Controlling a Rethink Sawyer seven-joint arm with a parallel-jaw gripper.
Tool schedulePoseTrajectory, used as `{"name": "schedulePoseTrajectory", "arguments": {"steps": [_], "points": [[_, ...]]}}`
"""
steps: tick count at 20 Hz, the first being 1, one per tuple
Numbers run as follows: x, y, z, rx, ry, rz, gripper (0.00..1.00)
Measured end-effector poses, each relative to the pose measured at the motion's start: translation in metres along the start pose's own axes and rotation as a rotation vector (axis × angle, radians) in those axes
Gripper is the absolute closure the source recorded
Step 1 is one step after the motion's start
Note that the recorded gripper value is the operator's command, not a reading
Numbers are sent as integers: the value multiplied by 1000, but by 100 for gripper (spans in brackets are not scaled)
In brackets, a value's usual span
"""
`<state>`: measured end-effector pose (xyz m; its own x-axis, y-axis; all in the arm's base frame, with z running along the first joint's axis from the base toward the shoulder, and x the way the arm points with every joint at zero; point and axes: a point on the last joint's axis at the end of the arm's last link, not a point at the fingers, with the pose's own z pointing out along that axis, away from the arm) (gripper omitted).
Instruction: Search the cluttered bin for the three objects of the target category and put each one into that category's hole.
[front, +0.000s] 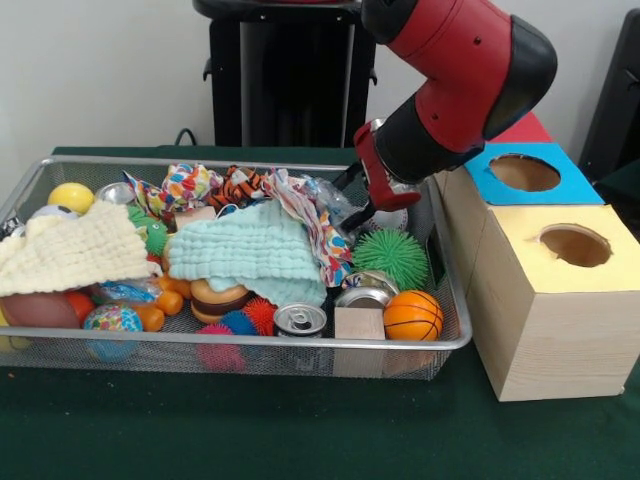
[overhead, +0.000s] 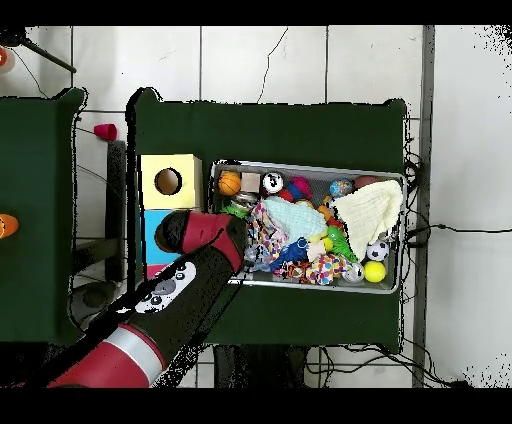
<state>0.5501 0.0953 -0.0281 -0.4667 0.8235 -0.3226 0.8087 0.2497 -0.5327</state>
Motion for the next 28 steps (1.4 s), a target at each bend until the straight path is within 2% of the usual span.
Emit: {"name": "schedulePoseTrajectory", "arguments": {"steps": [1,2,8,12,16,27,28], "points": [[-1,0,0,1,-1,3,0],[-4,-1,2,7,-14,9,100],[-9,1,0,6,-35,14,100],[-9,-2,6,30,-50,11,100],[-10,-1,6,33,-61,20,100],[-7,-2,1,40,-50,38,100],[-7,-3,-4,52,-36,41,100]]}}
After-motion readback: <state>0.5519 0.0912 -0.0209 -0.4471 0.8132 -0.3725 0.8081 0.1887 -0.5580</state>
